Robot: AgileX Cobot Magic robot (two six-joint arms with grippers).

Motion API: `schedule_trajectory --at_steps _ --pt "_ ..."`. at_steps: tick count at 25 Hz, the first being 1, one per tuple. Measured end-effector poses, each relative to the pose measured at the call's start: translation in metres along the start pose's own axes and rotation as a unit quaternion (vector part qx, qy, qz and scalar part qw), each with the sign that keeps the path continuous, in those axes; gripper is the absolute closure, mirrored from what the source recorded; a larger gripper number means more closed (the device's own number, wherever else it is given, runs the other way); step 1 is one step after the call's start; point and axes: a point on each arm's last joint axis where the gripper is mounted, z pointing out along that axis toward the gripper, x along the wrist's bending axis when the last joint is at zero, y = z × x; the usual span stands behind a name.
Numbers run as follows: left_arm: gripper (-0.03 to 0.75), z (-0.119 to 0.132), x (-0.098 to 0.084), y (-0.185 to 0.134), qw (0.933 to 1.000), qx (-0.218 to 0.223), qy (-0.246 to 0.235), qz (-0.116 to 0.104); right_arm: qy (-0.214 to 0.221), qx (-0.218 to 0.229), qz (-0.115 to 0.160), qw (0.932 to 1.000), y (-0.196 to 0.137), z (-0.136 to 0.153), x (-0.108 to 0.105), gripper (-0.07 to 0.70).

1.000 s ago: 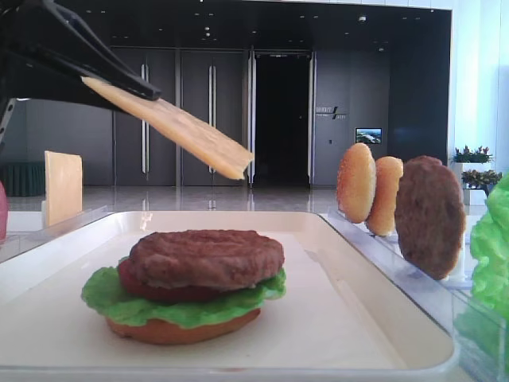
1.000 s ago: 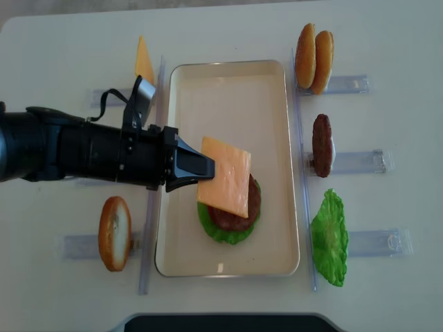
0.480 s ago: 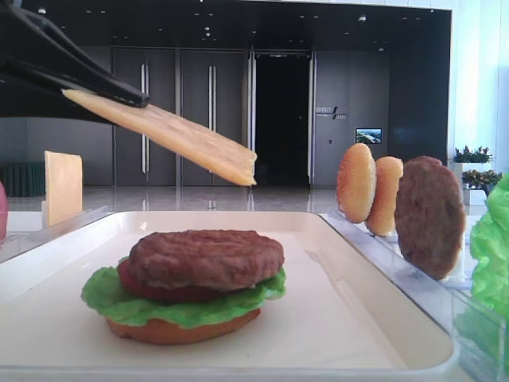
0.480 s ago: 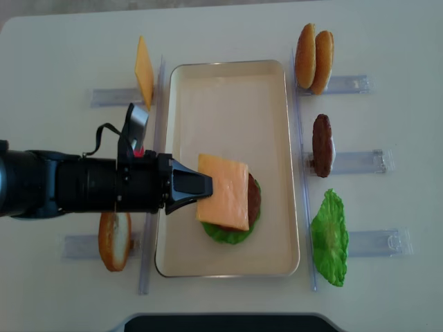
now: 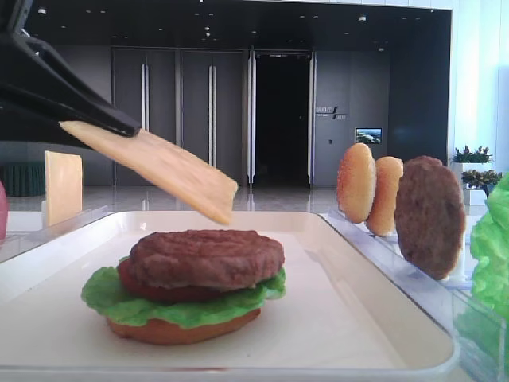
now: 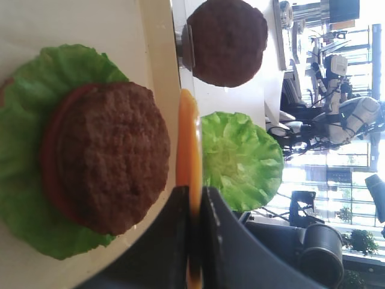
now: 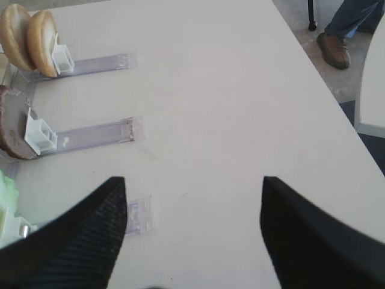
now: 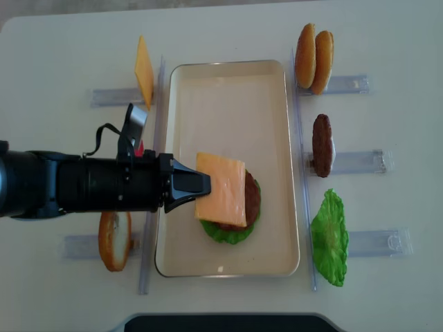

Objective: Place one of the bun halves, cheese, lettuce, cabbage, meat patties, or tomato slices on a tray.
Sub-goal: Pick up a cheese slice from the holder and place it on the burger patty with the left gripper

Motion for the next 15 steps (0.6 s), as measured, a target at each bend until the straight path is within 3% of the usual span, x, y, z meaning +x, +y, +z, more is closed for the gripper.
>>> schedule_trajectory --at_steps 15 --pt "0.693 0.0 0.0014 0.0009 1.0 -0.005 0.008 -0.001 0.0 0.0 0.0 1.0 0.0 0.0 0.0 0.15"
